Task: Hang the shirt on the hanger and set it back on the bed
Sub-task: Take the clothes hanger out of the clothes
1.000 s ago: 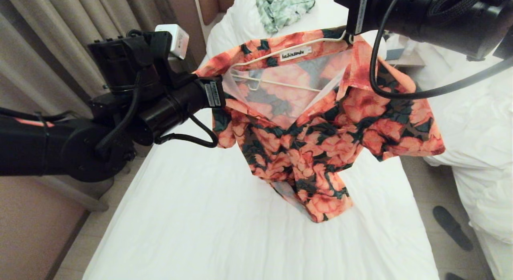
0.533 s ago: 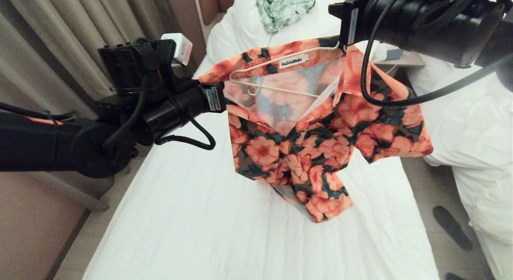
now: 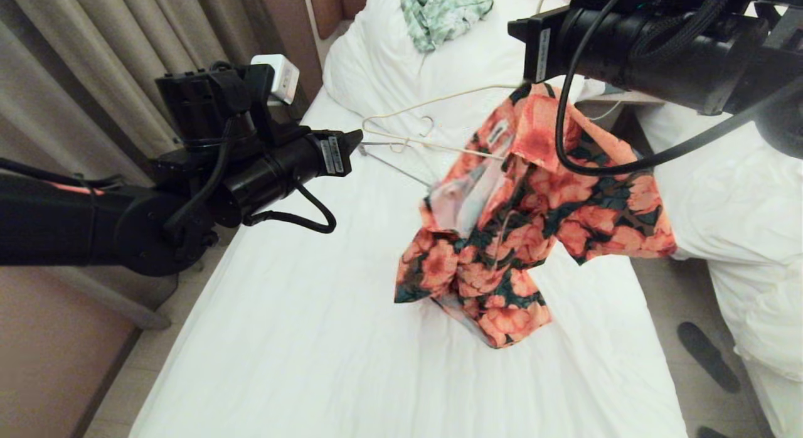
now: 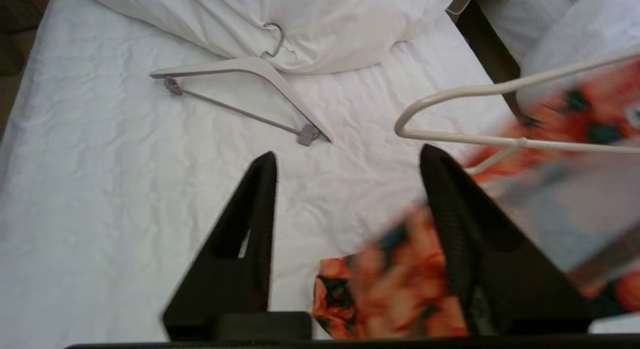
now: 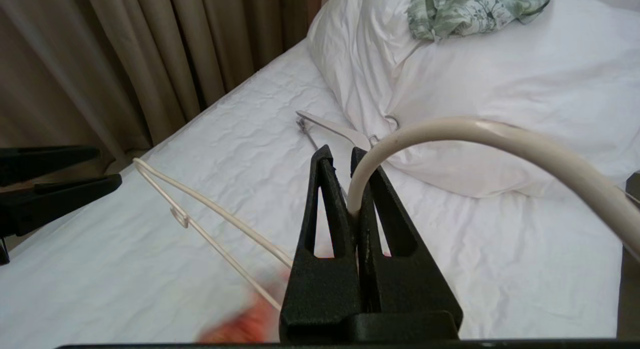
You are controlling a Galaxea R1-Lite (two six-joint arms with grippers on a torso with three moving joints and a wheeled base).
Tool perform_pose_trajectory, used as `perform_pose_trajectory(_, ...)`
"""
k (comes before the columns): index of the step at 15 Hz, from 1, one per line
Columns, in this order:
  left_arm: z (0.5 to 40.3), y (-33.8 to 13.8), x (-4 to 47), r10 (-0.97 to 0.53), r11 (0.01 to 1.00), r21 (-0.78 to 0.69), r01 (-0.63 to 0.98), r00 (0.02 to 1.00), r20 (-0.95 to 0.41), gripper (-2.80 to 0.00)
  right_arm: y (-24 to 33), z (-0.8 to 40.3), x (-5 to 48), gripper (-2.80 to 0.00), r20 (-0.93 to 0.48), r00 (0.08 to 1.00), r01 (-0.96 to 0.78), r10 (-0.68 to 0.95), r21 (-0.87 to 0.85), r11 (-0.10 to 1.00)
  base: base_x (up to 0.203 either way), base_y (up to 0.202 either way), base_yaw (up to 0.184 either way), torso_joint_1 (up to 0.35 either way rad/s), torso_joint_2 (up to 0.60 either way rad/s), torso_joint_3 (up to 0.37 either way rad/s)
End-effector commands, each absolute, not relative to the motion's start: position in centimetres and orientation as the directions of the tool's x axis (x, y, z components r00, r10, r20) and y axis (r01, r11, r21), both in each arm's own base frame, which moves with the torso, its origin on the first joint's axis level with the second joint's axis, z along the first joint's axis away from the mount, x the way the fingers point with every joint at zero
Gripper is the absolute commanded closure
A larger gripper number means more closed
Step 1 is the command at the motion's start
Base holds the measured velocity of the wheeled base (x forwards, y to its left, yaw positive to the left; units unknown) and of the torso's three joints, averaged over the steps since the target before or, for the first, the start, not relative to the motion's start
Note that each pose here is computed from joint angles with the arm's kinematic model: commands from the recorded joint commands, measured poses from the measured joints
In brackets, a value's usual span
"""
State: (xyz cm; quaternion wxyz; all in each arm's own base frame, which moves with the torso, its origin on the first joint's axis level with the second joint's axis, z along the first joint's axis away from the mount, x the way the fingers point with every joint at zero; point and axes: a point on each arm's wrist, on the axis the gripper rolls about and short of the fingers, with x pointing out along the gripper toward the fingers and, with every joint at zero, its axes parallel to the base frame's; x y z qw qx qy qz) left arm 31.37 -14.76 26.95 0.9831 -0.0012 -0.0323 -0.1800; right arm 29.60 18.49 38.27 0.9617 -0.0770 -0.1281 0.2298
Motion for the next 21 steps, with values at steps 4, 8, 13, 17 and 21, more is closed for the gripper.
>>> perform_pose_trajectory(4,28.3,-12.4,32.1,-0.283,0.959,-0.002,0.285,0.952,0.114,-2.80,19.4,36.7,31.2,0.00,0.193,0.866,-0.425,0.462,-0.206,0.882,0.000,0.000,0.000,0.000,0.00,0.000)
perform_pose_trajectory(8,29.9,-10.2,32.6,-0.219,0.972,-0.048,0.229,0.962,0.163,0.00,20.7,34.2,33.3,0.00,0.194,0.867,-0.422,0.459,-0.205,0.883,0.000,0.000,0.000,0.000,0.00,0.000)
perform_pose_trajectory(13,30.1,-9.8,32.7,-0.205,0.975,-0.051,0.216,0.964,0.170,0.00,21.1,32.7,33.9,0.00,0.341,0.838,-0.421,0.426,-0.092,0.902,0.000,0.000,0.000,0.000,0.00,0.000)
perform_pose_trajectory(17,30.4,-9.0,33.0,-0.180,0.980,-0.052,0.192,0.967,0.182,0.00,21.3,29.9,33.9,0.00,0.482,0.856,-0.291,0.189,0.146,0.946,0.000,0.000,0.000,0.000,0.00,0.000)
perform_pose_trajectory(21,30.4,-8.9,33.0,-0.177,0.981,-0.052,0.189,0.967,0.182,0.00,22.1,27.3,34.6,0.00,0.439,0.878,-0.273,0.188,0.139,0.952,0.000,0.000,0.000,0.000,0.00,0.000)
